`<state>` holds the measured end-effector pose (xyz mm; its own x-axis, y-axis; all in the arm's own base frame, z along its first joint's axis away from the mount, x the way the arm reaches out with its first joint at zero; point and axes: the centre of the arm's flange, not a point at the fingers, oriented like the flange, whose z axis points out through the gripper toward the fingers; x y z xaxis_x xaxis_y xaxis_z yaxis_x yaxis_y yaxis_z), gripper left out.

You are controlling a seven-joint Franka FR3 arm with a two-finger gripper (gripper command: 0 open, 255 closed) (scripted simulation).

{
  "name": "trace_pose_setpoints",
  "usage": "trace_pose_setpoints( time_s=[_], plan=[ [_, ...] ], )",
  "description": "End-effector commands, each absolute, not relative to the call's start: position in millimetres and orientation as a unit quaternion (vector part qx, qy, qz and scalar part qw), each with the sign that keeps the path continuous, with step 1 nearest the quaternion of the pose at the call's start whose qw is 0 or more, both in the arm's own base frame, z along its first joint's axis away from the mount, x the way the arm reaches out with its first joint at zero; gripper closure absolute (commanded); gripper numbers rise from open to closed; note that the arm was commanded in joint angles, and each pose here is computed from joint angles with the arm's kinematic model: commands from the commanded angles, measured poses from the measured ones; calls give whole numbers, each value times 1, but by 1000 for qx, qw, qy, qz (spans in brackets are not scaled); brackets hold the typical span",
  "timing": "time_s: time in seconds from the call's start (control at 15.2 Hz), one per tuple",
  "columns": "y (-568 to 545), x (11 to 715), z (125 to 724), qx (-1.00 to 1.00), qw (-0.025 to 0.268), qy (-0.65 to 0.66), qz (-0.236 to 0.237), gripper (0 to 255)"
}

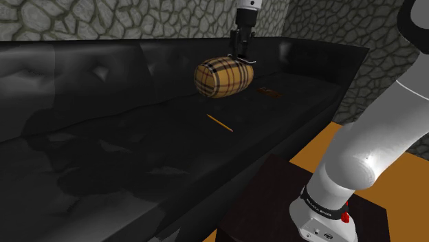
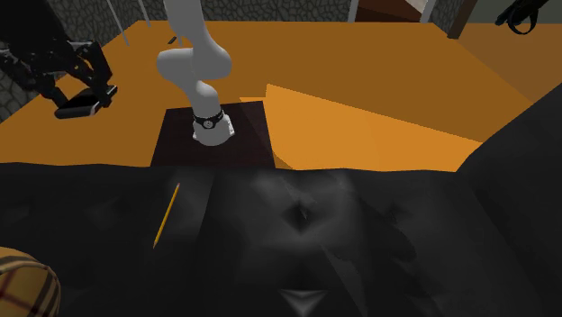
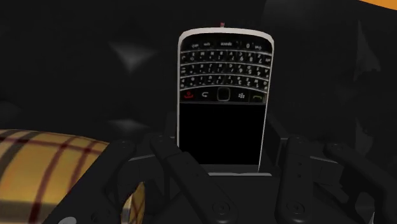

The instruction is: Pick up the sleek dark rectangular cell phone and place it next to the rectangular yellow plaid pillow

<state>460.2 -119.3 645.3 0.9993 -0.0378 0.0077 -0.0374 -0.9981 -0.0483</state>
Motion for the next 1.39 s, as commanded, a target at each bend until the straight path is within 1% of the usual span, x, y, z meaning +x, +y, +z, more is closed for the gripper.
trace_pose_setpoints(
  time_s=[0.0, 0.92, 1.32],
  plan=[
    [-146, 458, 645, -1000, 24, 18, -4, 255],
    [-335, 455, 645, -1000, 24, 18, -4, 255],
    [-335, 455, 614, -1000, 24, 18, -4, 255]
  ],
)
